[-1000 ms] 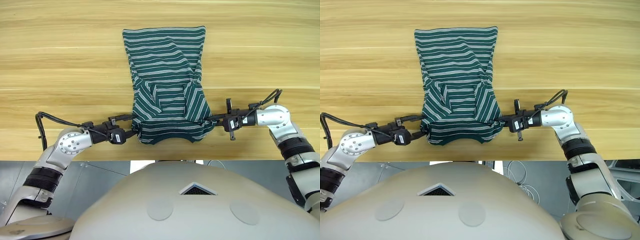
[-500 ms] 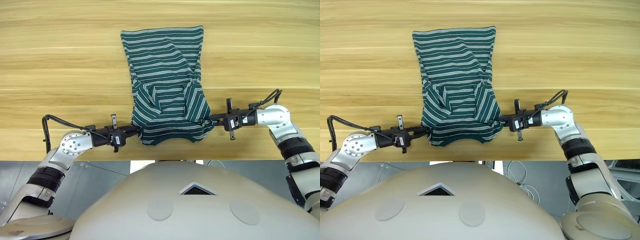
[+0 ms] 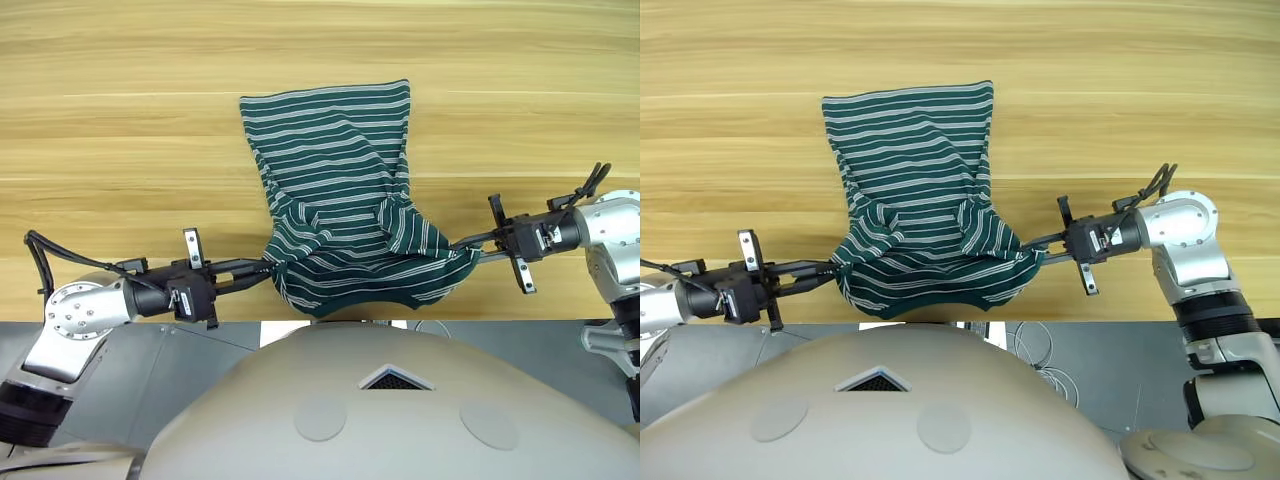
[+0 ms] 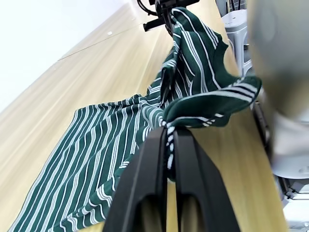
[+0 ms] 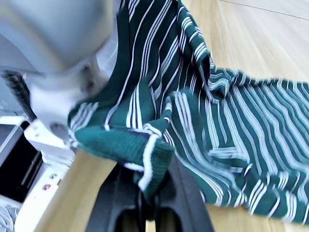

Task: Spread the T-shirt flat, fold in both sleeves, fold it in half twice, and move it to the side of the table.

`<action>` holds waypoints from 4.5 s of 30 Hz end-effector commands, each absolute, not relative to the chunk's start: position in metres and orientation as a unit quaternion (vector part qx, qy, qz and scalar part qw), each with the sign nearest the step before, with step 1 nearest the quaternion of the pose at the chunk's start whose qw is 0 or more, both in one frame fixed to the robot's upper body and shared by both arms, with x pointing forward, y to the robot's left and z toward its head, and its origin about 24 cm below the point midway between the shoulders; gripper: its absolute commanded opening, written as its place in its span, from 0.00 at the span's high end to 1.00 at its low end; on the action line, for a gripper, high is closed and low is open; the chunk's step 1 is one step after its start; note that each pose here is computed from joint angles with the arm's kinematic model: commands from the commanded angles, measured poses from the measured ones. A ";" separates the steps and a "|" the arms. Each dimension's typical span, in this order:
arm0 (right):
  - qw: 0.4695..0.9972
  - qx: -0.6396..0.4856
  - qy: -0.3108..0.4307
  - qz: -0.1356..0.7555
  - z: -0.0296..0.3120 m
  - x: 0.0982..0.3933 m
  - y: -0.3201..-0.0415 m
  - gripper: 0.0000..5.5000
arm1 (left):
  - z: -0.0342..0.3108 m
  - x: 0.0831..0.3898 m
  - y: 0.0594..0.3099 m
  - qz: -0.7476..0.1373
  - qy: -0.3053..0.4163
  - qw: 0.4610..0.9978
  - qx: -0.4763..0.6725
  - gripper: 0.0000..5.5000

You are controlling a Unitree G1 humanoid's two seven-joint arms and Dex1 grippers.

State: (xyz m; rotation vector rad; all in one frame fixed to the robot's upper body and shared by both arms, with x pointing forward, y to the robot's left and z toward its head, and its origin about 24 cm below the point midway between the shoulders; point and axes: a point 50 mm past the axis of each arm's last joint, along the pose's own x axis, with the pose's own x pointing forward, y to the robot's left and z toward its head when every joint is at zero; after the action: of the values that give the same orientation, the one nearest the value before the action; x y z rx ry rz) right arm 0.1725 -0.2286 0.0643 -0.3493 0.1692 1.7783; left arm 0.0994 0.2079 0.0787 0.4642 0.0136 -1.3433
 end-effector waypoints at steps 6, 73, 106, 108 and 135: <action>0.639 -0.158 0.096 0.747 0.074 0.233 -0.212 1.00 | 0.056 0.155 0.213 -0.556 0.044 0.795 0.239 1.00; 0.944 0.046 0.215 0.247 0.034 0.366 -0.178 0.46 | -0.010 0.294 0.244 -0.186 0.058 0.964 -0.182 0.76; 0.790 -0.101 0.240 0.554 -0.024 0.284 0.001 0.46 | 0.057 0.234 0.220 -0.168 -0.178 0.963 -0.111 0.80; 0.756 -0.097 0.267 0.590 -0.035 0.270 0.004 0.46 | 0.056 0.233 0.219 -0.168 -0.178 0.963 -0.110 0.80; 0.740 -0.181 0.166 0.626 0.025 0.291 -0.215 0.46 | 0.054 0.244 0.193 -0.220 -0.176 0.954 -0.100 0.80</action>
State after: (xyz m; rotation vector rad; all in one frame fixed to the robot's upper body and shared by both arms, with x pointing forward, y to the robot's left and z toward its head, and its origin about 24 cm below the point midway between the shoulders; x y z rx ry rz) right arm 0.2912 -0.2118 0.0342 -0.4145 0.3189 1.4545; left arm 0.2418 0.1937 0.0522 -0.2222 -0.3506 -0.4384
